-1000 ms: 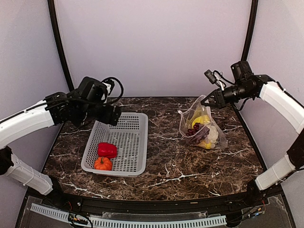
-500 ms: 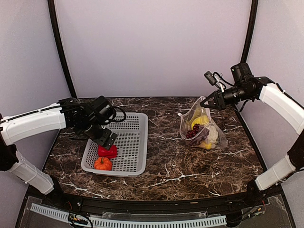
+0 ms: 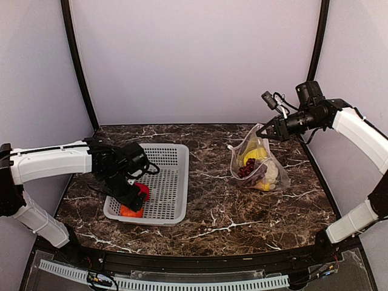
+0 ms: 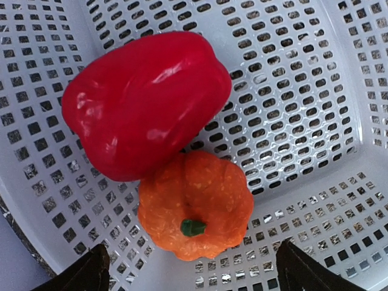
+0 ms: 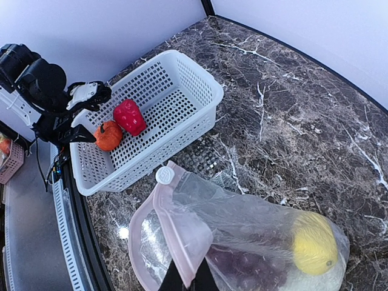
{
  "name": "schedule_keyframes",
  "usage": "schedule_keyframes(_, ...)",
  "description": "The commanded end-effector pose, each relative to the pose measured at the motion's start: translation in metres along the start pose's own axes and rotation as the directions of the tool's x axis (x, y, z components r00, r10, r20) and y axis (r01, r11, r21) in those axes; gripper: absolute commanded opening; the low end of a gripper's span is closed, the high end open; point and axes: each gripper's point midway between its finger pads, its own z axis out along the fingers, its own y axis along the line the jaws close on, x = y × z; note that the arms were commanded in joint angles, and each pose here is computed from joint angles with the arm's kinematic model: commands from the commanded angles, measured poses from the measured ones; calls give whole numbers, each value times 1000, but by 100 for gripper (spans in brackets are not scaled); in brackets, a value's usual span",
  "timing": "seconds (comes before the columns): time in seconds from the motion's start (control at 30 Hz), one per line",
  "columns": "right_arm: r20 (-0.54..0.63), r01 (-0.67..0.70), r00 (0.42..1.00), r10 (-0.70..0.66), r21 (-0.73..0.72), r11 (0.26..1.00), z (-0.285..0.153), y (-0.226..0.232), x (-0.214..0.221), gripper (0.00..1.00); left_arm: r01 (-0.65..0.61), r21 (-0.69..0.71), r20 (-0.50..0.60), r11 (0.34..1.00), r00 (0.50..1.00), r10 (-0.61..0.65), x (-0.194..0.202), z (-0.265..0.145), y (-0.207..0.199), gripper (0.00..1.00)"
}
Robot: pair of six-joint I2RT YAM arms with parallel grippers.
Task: Place the food in the zip-top bag and seal the zipper
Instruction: Pick up the fake vegetable from the bin.
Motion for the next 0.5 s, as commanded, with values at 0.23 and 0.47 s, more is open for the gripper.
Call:
schedule_keyframes(0.23, 55, 55, 997, -54, -12, 998, -7, 8, -13, 0, 30, 55, -86, 998, 996, -26, 27, 27, -10, 91)
schedule_keyframes(0.47, 55, 57, 997, -57, -11, 998, -7, 9, -13, 0, 28, 59, -87, 998, 996, -23, 25, 42, -14, 90)
